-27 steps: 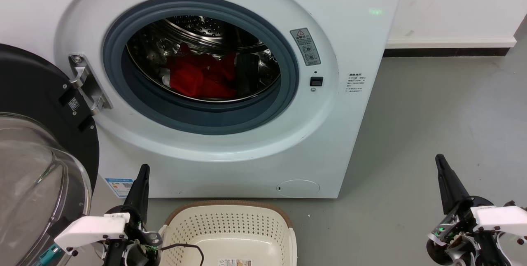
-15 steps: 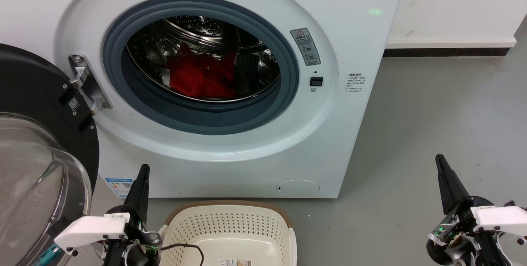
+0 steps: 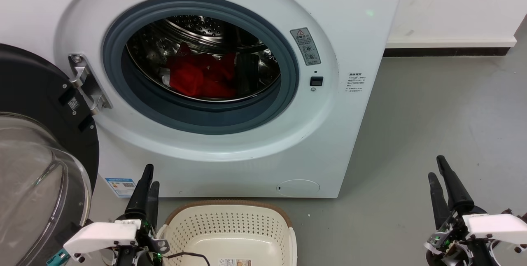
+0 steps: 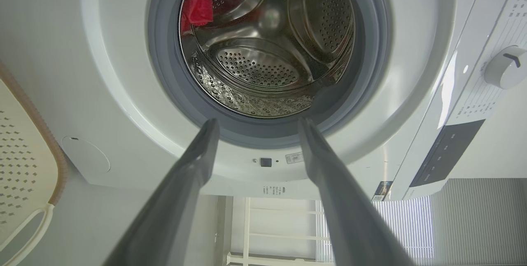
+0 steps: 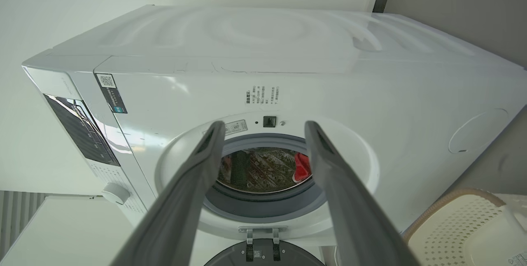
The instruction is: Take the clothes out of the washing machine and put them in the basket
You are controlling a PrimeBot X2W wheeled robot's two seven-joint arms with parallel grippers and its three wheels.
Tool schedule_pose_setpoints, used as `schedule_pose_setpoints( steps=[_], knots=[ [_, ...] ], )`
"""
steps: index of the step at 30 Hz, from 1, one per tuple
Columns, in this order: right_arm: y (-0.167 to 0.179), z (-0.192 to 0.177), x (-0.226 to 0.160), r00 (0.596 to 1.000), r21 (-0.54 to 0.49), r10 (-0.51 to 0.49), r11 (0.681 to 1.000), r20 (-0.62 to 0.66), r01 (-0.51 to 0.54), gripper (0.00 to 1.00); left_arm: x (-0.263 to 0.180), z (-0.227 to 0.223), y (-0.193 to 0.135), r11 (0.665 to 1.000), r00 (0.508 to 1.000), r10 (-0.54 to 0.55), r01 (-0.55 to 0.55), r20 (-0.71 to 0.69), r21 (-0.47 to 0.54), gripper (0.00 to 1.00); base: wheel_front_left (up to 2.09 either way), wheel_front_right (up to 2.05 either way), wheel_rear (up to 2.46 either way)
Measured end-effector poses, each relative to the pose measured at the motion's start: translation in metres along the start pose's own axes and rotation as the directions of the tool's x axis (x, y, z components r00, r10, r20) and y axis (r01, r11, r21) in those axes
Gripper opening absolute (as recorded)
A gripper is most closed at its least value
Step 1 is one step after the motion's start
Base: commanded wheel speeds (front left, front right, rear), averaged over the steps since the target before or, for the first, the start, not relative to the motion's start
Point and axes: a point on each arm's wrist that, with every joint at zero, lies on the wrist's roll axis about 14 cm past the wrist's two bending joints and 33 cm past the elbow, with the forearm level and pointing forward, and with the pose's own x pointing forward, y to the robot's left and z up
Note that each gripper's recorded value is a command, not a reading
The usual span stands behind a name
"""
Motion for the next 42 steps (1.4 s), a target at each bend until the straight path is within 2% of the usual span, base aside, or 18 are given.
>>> schedule_pose_setpoints(
  steps=[6,13,18,26,34,42],
  knots=[
    [0.004,0.001,-0.001,1.000,-0.092,0.010,0.996,0.011,-0.009,1.00,0.003,0.000,-0.011,0.995,0.999,-0.032,0.031,0.008,0.098,1.00,0.00,0.00,0.00],
    [0.017,-0.001,0.000,0.999,-0.224,0.050,0.973,0.011,-0.046,1.00,0.005,-0.004,-0.024,0.970,0.998,-0.070,0.067,0.002,0.232,1.00,0.00,0.00,0.00],
    [0.028,-0.002,0.000,0.996,-0.350,0.087,0.934,0.013,-0.077,1.00,0.006,-0.009,-0.035,0.925,0.995,-0.102,0.099,-0.010,0.367,1.00,0.00,0.00,0.00],
    [0.031,-0.007,-0.004,0.995,-0.535,0.099,0.841,-0.004,-0.086,1.00,0.006,-0.013,-0.045,0.840,0.990,-0.136,0.126,-0.020,0.528,1.00,0.00,0.00,0.00],
    [0.035,-0.010,-0.005,0.993,-0.660,0.117,0.745,-0.011,-0.096,1.00,0.007,-0.017,-0.052,0.744,0.986,-0.163,0.143,-0.030,0.653,1.00,0.00,0.00,0.00],
    [0.039,-0.010,-0.007,0.991,-0.768,0.135,0.633,-0.017,-0.099,1.00,0.008,-0.021,-0.056,0.641,0.983,-0.180,0.150,-0.042,0.753,1.00,0.00,0.00,0.00]
  ],
)
